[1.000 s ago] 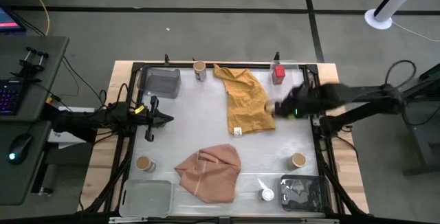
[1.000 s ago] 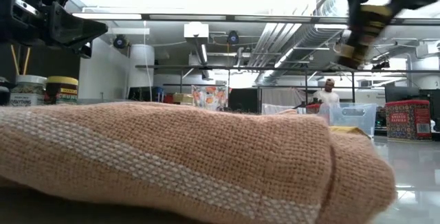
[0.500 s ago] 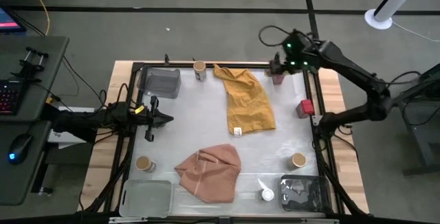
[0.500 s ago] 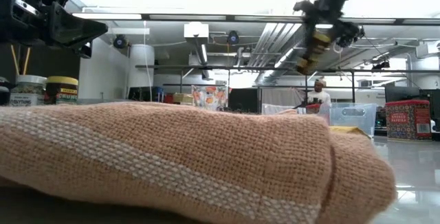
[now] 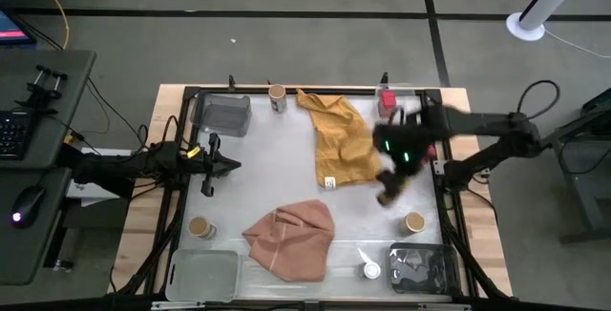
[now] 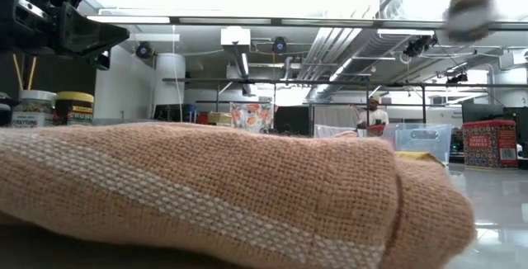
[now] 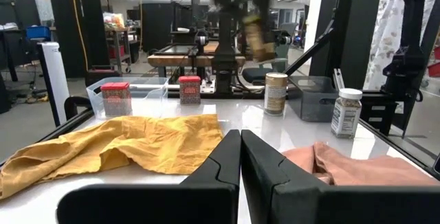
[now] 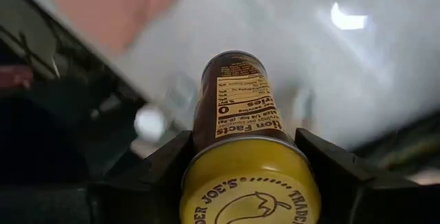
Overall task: Sort spices by type
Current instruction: Put the right yellow seasoning bottle into the bottom right black bin
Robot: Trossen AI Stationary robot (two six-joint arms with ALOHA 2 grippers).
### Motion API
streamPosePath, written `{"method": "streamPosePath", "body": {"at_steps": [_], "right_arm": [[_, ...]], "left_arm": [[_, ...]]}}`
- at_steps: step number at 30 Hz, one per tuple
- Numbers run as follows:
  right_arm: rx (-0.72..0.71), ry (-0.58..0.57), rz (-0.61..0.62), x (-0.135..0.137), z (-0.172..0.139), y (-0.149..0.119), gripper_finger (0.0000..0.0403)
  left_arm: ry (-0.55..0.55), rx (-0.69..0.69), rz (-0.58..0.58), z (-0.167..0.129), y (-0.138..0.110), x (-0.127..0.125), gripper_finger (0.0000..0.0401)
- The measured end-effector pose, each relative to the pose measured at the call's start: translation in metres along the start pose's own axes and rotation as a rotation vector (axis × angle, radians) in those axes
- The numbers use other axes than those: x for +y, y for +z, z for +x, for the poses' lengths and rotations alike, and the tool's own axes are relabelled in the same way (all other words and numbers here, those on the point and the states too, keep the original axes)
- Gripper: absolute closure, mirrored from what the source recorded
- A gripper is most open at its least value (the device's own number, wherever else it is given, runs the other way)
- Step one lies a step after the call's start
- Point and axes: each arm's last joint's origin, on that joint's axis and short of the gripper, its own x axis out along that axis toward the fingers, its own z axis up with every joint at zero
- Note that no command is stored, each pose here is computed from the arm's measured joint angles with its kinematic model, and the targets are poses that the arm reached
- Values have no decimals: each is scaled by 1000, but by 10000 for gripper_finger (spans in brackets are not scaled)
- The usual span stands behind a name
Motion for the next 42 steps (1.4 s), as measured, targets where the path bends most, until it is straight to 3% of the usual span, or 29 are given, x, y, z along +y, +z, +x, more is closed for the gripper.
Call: {"method": "streamPosePath", "body": {"at_steps": [6,10,16,19,27,35,42], "right_arm": [[113,-66,267,31,31,-70,184],[157,-130,433,36,50,-111,184],[100,-216,549,24,91,-139,184],[52,-205,500,18,111,-136,184],[1,-169,174,2,150,-117,184],[6,-138,-107,-3,165,-113,184],[6,-97,-187,3,168,-113,184]], "left_arm": [[1,0,0,0,0,0,400],[0,0,0,0,0,0,400],[0,-3,0,0,0,0,400],[1,-3,0,0,0,0,400],[0,-1,0,0,0,0,400],[0,-1,0,0,0,0,400],[0,-1,0,0,0,0,400]]}}
